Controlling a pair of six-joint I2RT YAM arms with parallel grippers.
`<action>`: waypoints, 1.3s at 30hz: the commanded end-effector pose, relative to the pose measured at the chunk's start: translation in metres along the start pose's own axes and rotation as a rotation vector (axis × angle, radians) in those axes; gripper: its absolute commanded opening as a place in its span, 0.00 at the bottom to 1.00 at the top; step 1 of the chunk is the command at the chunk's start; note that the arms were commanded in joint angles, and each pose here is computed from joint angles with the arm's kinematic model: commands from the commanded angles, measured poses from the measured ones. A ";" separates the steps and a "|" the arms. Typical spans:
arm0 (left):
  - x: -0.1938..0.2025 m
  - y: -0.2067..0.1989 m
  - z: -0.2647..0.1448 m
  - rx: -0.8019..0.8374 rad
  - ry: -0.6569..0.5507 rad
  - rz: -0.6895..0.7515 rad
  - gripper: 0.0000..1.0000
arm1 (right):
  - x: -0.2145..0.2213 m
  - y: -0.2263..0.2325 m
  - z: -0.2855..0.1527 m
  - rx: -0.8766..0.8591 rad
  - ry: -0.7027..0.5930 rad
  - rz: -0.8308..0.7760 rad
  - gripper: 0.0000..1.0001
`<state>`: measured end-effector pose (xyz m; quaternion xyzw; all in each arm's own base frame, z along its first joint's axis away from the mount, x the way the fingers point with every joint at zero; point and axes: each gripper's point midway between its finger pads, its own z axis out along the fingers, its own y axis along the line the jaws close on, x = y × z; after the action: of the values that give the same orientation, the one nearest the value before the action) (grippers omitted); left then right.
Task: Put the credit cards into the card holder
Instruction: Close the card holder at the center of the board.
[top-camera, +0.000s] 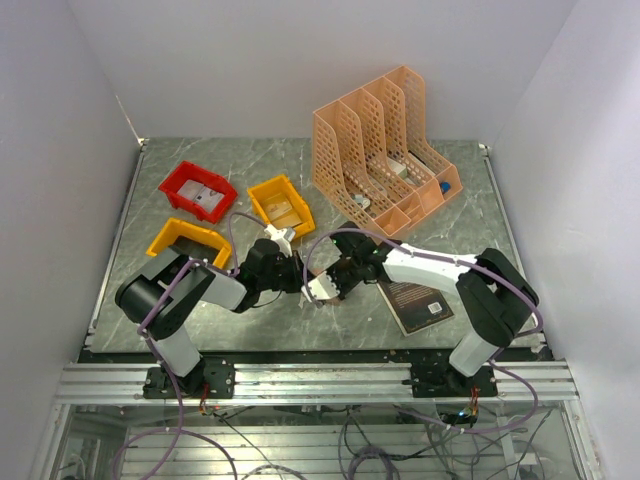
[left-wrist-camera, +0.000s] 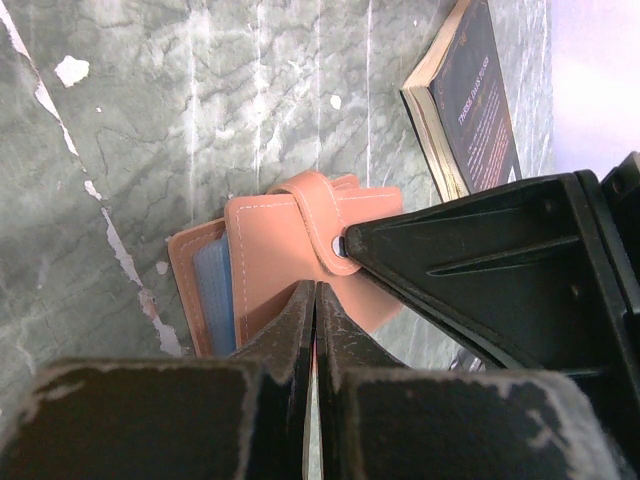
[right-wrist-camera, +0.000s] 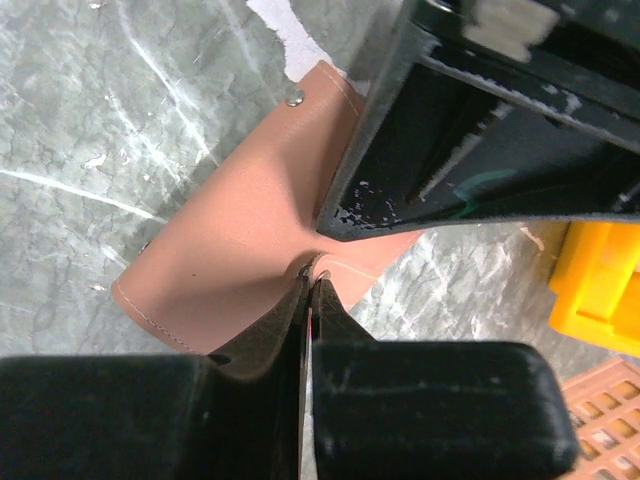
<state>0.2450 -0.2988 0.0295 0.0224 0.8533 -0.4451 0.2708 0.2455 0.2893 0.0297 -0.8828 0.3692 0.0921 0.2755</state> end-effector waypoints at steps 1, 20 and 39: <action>0.029 0.035 -0.006 -0.123 0.073 -0.010 0.07 | -0.015 0.085 0.008 -0.306 -0.112 0.298 0.00; 0.035 0.043 -0.005 -0.142 0.087 -0.016 0.07 | -0.006 0.043 -0.009 -0.139 -0.186 0.415 0.00; 0.035 0.041 -0.004 -0.130 0.088 -0.019 0.07 | -0.013 0.020 -0.014 -0.054 -0.203 0.454 0.00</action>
<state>0.2425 -0.3010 0.0287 0.0241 0.8509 -0.4525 0.2658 0.2403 0.2780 0.0365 -0.7765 0.5213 0.2256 0.2729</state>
